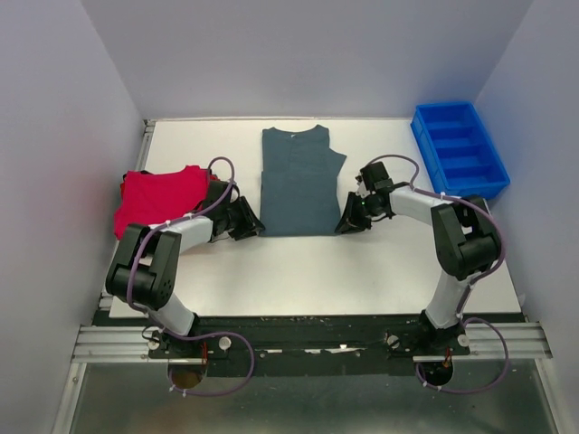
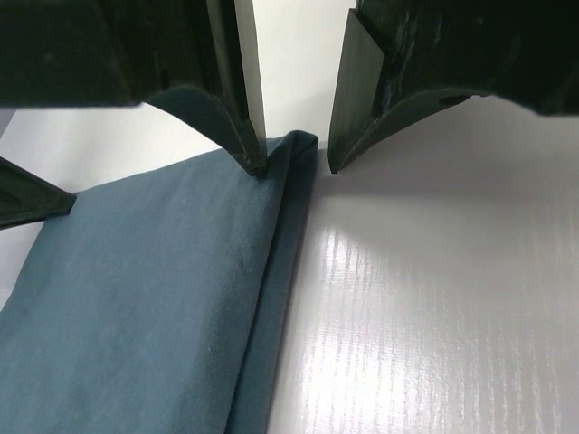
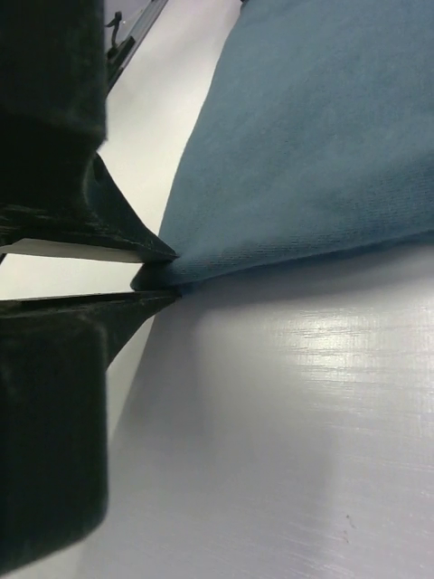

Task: Fold and stack the t-shirts
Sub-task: Grab one side of the 2/3 rectangular tshirt with both arms

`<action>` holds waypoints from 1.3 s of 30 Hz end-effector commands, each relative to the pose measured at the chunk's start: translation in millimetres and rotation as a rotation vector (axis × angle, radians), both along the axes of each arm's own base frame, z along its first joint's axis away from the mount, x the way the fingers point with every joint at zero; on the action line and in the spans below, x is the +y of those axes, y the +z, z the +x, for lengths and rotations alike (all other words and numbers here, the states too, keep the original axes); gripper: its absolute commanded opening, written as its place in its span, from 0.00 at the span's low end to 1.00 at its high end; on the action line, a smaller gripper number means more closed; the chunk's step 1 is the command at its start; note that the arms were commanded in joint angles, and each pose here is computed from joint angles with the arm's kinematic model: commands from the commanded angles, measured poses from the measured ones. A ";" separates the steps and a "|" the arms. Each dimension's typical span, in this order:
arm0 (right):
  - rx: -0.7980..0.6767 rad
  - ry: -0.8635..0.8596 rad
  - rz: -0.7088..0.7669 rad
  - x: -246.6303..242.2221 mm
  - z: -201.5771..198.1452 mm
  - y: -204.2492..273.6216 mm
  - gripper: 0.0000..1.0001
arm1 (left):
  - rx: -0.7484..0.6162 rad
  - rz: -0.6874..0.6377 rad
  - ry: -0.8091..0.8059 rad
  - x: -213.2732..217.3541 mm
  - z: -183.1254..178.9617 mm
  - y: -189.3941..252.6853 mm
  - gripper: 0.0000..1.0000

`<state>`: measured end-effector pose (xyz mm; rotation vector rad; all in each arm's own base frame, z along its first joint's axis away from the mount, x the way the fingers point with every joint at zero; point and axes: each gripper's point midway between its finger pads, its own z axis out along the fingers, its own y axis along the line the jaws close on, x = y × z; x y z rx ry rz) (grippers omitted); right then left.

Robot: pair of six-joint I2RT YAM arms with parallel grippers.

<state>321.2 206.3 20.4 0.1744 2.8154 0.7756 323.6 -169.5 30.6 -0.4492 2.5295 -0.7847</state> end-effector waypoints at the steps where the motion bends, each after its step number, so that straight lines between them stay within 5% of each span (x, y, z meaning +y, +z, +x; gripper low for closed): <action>1: 0.011 0.015 -0.016 0.3 -2.9 -12.0 0.23 | 0.052 -0.009 -0.037 -5.3 -12.2 -12.9 0.49; 14: -0.002 0.032 -0.003 4.4 -2.4 -7.7 0.06 | 0.105 0.030 -0.055 -13.5 -19.8 -25.4 0.47; 17: -0.007 0.039 -0.004 5.7 -3.1 -4.8 0.01 | 0.076 0.035 -0.053 -17.5 -13.6 -24.5 0.30; 19: -0.024 0.029 -0.017 2.7 -2.3 1.2 0.01 | 0.056 0.057 -0.050 -16.0 -8.1 -19.3 0.02; 20: -0.038 0.022 -0.021 1.0 -2.6 7.1 0.01 | 0.052 0.076 -0.038 -12.2 -7.3 -16.3 0.00; 39: -0.282 0.030 0.005 -40.5 -97.5 122.3 0.01 | -0.113 -0.005 -0.110 -19.0 -93.3 106.2 0.00</action>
